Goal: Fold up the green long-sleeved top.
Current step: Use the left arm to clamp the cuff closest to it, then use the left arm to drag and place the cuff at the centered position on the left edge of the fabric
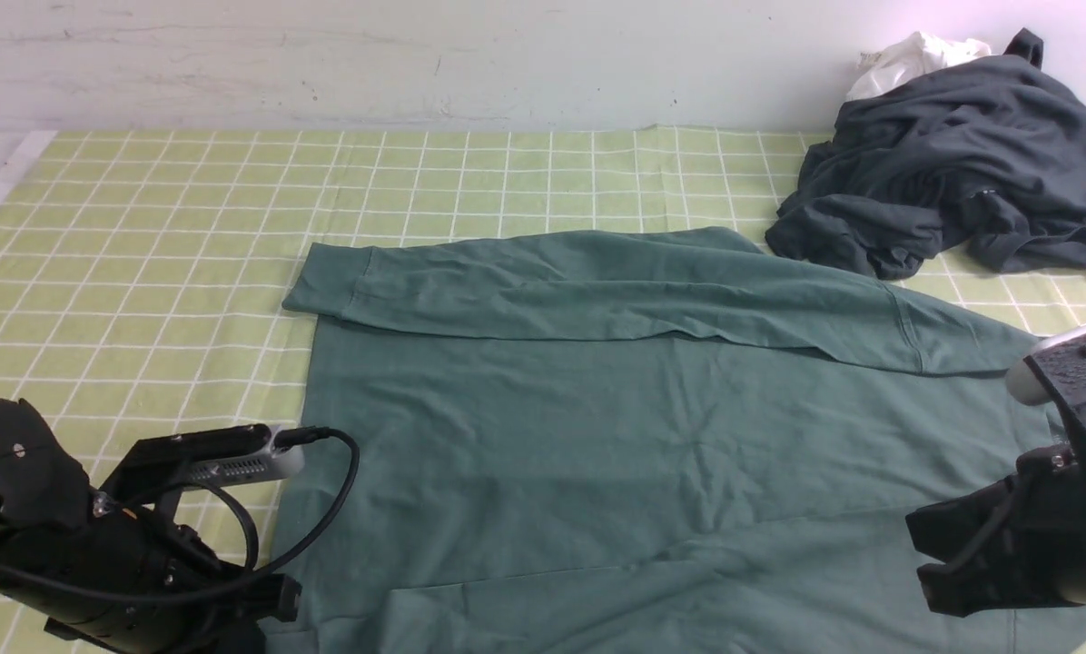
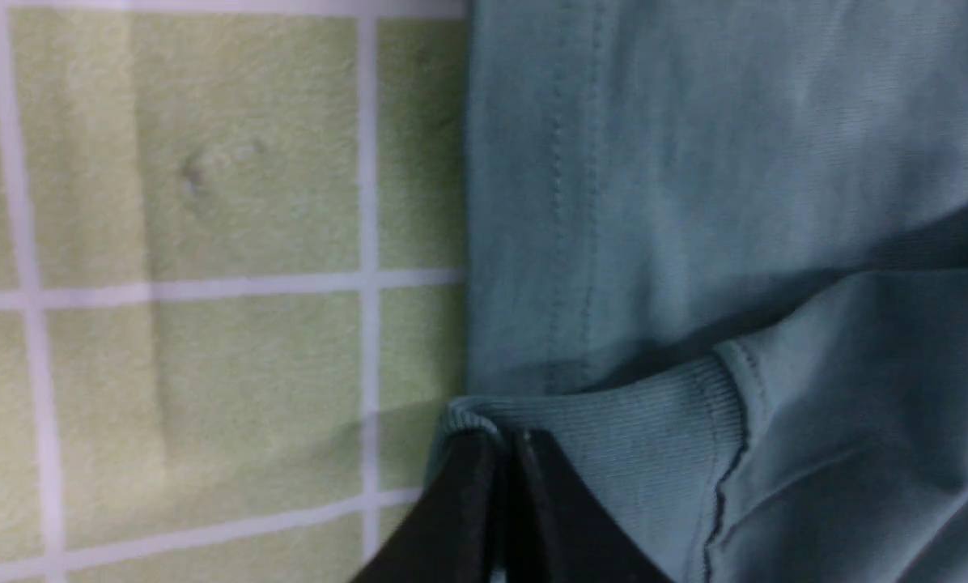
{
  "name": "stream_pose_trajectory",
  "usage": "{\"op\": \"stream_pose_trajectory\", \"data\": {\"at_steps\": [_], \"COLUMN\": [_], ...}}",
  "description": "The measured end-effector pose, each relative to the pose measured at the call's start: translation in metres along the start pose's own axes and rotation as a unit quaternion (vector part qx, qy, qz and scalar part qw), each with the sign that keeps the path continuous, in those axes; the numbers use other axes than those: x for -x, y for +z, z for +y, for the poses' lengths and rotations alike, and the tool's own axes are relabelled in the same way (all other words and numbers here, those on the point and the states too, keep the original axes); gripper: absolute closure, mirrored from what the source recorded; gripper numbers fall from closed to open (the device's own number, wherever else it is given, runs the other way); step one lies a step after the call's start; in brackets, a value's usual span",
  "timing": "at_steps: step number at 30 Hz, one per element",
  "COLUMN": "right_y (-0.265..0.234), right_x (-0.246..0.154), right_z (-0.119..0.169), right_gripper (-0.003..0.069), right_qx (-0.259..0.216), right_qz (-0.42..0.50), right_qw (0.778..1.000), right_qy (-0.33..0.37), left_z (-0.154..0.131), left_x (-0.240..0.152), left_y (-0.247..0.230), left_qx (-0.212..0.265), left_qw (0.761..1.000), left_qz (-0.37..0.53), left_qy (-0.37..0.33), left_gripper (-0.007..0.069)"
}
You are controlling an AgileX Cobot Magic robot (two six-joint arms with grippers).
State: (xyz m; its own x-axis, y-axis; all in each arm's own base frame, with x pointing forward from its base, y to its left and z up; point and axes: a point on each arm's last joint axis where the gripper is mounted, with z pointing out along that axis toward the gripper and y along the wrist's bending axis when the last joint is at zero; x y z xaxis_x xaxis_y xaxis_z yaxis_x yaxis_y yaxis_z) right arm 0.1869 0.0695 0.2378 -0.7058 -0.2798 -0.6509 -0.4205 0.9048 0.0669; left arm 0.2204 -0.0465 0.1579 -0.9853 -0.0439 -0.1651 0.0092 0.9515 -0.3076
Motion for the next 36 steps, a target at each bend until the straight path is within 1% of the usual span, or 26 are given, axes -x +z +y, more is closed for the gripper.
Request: {"op": "stream_pose_trajectory", "data": {"at_steps": [4, 5, 7, 8, 9, 13, 16, 19, 22, 24, 25, 27, 31, 36], "right_y": [0.0, 0.0, 0.0, 0.0, 0.0, 0.0, 0.0, 0.0, 0.0, 0.0, 0.0, 0.0, 0.0, 0.0], "right_x": [0.0, 0.0, 0.0, 0.0, -0.001, -0.002, -0.002, -0.002, -0.002, -0.002, -0.002, -0.002, -0.002, -0.002], "right_z": [0.0, 0.0, 0.0, 0.0, -0.001, -0.002, -0.003, -0.003, -0.003, -0.003, -0.003, -0.003, -0.003, -0.004], "right_gripper": [0.0674, 0.0674, 0.0674, 0.0674, 0.0674, 0.0674, 0.0674, 0.0674, 0.0674, 0.0674, 0.0674, 0.0674, 0.0674, 0.0674], "right_qx": [0.0, 0.0, -0.001, -0.002, -0.004, -0.012, -0.015, -0.016, -0.017, -0.017, -0.017, -0.017, -0.018, -0.022], "right_qz": [0.0, 0.0, 0.002, 0.002, 0.005, 0.01, 0.012, 0.012, 0.012, 0.012, 0.012, 0.012, 0.012, 0.012], "right_qw": [1.0, 1.0, 1.0, 1.0, 1.0, 0.999, 0.999, 0.998, 0.998, 0.998, 0.998, 0.998, 0.998, 0.998], "right_qy": [0.0, 0.0, -0.006, -0.007, -0.018, -0.043, -0.05, -0.052, -0.054, -0.054, -0.054, -0.054, -0.056, -0.063], "left_z": [-0.01, -0.017, -0.027, -0.028, -0.035, -0.052, -0.057, -0.054, -0.048, -0.046, -0.043, -0.044, -0.052, -0.056], "left_x": [0.007, 0.013, 0.024, 0.024, 0.034, 0.061, 0.078, 0.105, 0.129, 0.137, 0.15, 0.159, 0.171, 0.189], "left_y": [-0.013, -0.026, -0.048, -0.048, -0.067, -0.111, -0.123, -0.114, -0.092, -0.08, -0.068, -0.062, -0.072, -0.098], "left_qx": [-0.029, -0.044, -0.058, -0.059, -0.064, -0.066, -0.056, -0.034, -0.021, -0.019, -0.02, -0.029, -0.044, -0.039], "left_qw": [0.999, 0.997, 0.993, 0.993, 0.988, 0.968, 0.955, 0.947, 0.949, 0.952, 0.956, 0.96, 0.958, 0.947], "left_qz": [-0.014, -0.031, -0.068, -0.067, -0.103, -0.193, -0.239, -0.262, -0.253, -0.242, -0.227, -0.212, -0.214, -0.257], "left_qy": [0.029, 0.048, 0.076, 0.076, 0.097, 0.146, 0.165, 0.181, 0.187, 0.185, 0.183, 0.182, 0.186, 0.19], "left_gripper": [0.0629, 0.0629, 0.0629, 0.0629, 0.0629, 0.0629, 0.0629, 0.0629, 0.0629, 0.0629, 0.0629, 0.0629, 0.0629, 0.0629]}}
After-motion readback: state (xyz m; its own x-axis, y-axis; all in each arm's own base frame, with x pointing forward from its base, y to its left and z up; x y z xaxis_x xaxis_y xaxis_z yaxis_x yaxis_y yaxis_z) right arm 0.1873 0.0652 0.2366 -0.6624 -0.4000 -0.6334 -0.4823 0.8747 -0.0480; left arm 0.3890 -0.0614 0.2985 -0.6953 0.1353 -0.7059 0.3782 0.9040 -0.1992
